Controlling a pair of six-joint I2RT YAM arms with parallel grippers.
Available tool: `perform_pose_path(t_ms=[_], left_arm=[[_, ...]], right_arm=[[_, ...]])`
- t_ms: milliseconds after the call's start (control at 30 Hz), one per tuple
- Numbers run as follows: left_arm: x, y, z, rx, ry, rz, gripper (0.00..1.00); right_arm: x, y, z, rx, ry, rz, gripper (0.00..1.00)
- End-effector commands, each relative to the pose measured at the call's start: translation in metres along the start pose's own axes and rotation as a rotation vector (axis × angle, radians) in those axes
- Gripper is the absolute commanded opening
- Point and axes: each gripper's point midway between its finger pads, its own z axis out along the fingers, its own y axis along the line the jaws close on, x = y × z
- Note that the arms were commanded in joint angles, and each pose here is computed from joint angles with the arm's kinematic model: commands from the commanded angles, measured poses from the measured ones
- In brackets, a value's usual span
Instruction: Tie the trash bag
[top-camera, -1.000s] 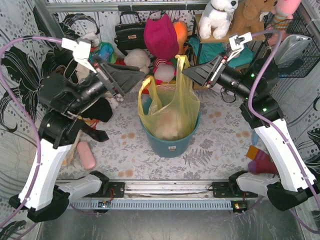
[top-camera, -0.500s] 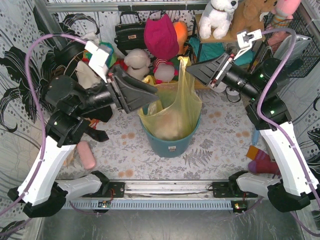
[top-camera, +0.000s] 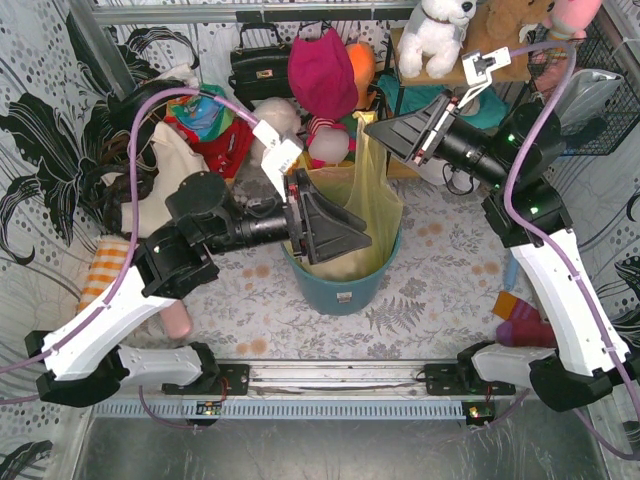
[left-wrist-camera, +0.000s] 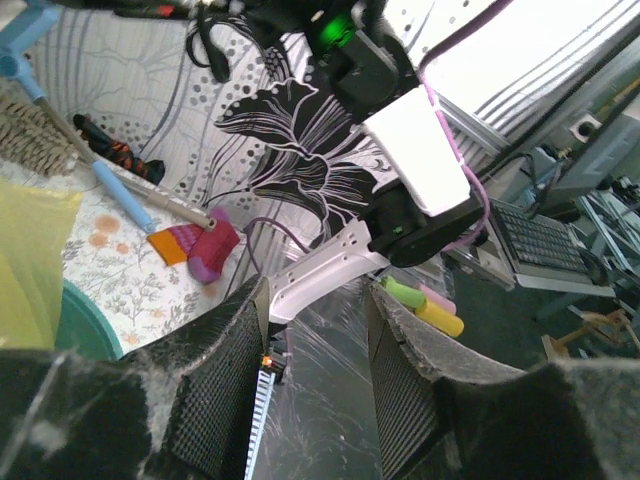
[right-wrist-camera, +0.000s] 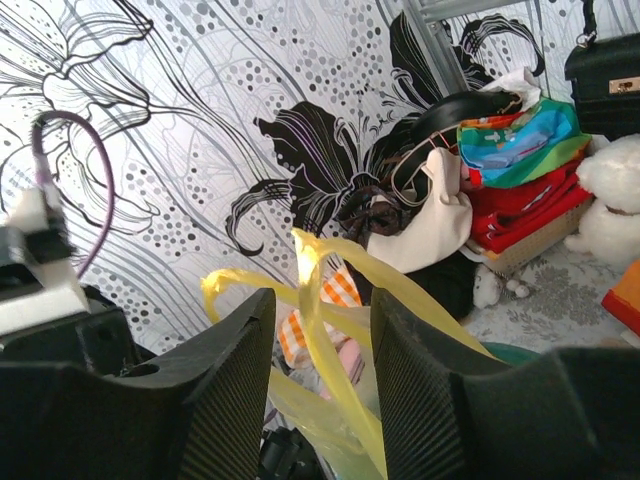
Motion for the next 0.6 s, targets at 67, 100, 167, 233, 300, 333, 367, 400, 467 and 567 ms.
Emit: perform_pose_path(t_ms=[67,100,167,233,300,333,367,400,467,567], left_arm=[[-0.011,0.028,0.008,-0.127,-0.166,0.052,0.50],[-0.012,0.034,0.008,-0.147,-0.190,0.055,0.50],[-0.015,0.046,0.011,-0.184,-0.241,0.069,0.50],[-0.018,0.052,0.013,-0.192,-0.273,0.089,0.49],[-0.021,0.057,0.017,-0.207,-0.292,0.121,0.49],[-0.024,0.060,0.017,-0.218,-0.305,0.138,0.49],[-0.026,0.062,0.018,-0.230,-0.316,0.153,0.49],[-0.028,0.066,0.017,-0.246,-0.331,0.165,0.49],[-0.031,0.071,0.015,-0.265,-0.366,0.184,0.49],[-0.032,0.076,0.014,-0.277,-0.390,0.218,0.49]], right_arm=[[-0.024,0.024,0.001,-0.066,-0.058,-0.025,0.42],[-0.024,0.024,0.003,-0.068,-0.055,-0.023,0.41],[-0.024,0.023,0.005,-0.066,-0.050,-0.013,0.40],[-0.022,0.020,0.007,-0.063,-0.044,-0.004,0.39],[-0.020,0.018,0.009,-0.063,-0.037,0.003,0.38],[-0.020,0.018,0.009,-0.063,-0.036,0.008,0.37],[-0.020,0.018,0.010,-0.064,-0.031,0.013,0.36],[-0.019,0.018,0.011,-0.064,-0.026,0.017,0.36],[-0.019,0.018,0.011,-0.065,-0.024,0.023,0.35],[-0.018,0.017,0.012,-0.060,-0.024,0.033,0.35]])
